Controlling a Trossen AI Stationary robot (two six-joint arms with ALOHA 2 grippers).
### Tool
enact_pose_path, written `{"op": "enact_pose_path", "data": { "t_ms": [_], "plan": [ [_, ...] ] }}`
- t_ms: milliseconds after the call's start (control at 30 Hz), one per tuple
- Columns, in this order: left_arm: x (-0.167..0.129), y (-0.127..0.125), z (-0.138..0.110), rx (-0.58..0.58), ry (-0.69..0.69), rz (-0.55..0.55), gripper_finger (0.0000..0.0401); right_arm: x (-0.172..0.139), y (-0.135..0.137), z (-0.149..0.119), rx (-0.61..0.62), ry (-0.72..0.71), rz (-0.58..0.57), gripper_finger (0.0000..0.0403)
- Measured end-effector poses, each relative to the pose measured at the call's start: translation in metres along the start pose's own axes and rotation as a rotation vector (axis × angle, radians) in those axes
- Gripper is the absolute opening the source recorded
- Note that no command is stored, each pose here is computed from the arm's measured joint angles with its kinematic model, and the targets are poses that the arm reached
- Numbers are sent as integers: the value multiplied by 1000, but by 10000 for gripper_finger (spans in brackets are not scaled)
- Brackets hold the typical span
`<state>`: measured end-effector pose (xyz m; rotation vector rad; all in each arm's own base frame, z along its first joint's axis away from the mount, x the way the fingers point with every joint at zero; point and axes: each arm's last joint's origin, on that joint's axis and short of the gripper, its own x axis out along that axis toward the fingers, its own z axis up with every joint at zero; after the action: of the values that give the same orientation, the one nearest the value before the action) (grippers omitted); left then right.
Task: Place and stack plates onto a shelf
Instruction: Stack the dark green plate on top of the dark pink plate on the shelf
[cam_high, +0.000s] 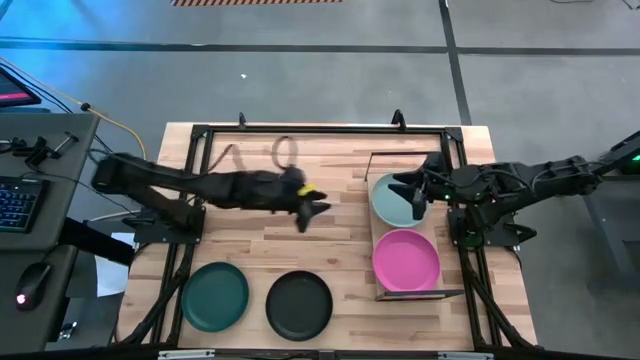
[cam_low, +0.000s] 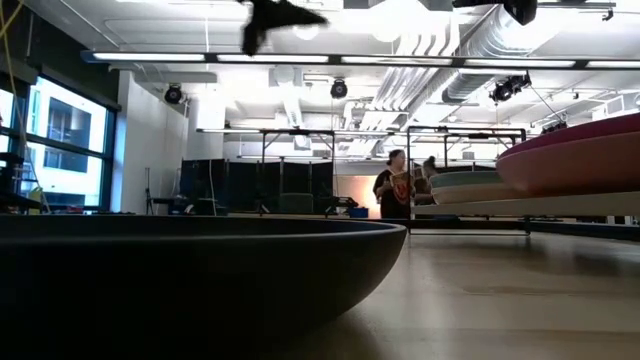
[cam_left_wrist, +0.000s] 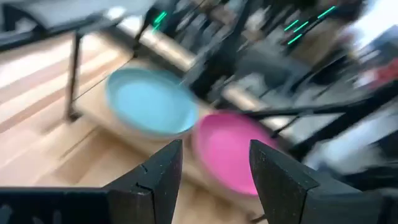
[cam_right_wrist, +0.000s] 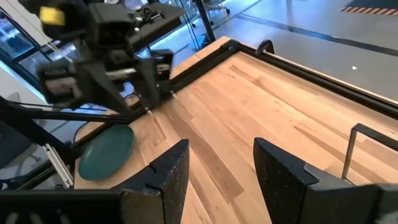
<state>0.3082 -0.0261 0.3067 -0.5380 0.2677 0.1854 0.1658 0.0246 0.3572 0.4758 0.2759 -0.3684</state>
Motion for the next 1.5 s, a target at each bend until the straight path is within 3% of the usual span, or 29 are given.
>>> {"op": "enact_pose_path", "data": {
  "t_ms": [133, 267, 700, 900, 1000, 1133, 1300, 1400, 1500],
  "plan": [
    [-37, 9, -20, -40, -181, -143, 172, 6, 3, -2, -14, 11, -8, 160],
    [-60, 22, -37, -68, -271, -169, 172, 11, 5, -3, -30, 14, -10, 160],
    [-71, 30, -43, 2, -275, -149, 172, 11, 5, -2, -5, -16, -29, 160],
    [-71, 34, -42, -17, -229, -202, 172, 11, 5, -1, 43, -33, -39, 160],
    [-75, 40, -43, -37, -118, -250, 172, 12, 6, 1, 63, -47, -28, 160],
    [-86, 48, -57, -111, 147, -253, 172, 11, 8, 3, 82, -73, -8, 160],
    [-105, 52, -107, -271, 734, -142, 172, 11, 10, 6, 101, -99, 12, 160],
    [-121, 53, -136, -229, 1007, -5, 172, 11, 10, 7, 103, -106, 6, 160],
    [-131, 52, -152, -88, 1121, 58, 172, 11, 10, 7, 104, -117, -10, 160]
  ]
}}
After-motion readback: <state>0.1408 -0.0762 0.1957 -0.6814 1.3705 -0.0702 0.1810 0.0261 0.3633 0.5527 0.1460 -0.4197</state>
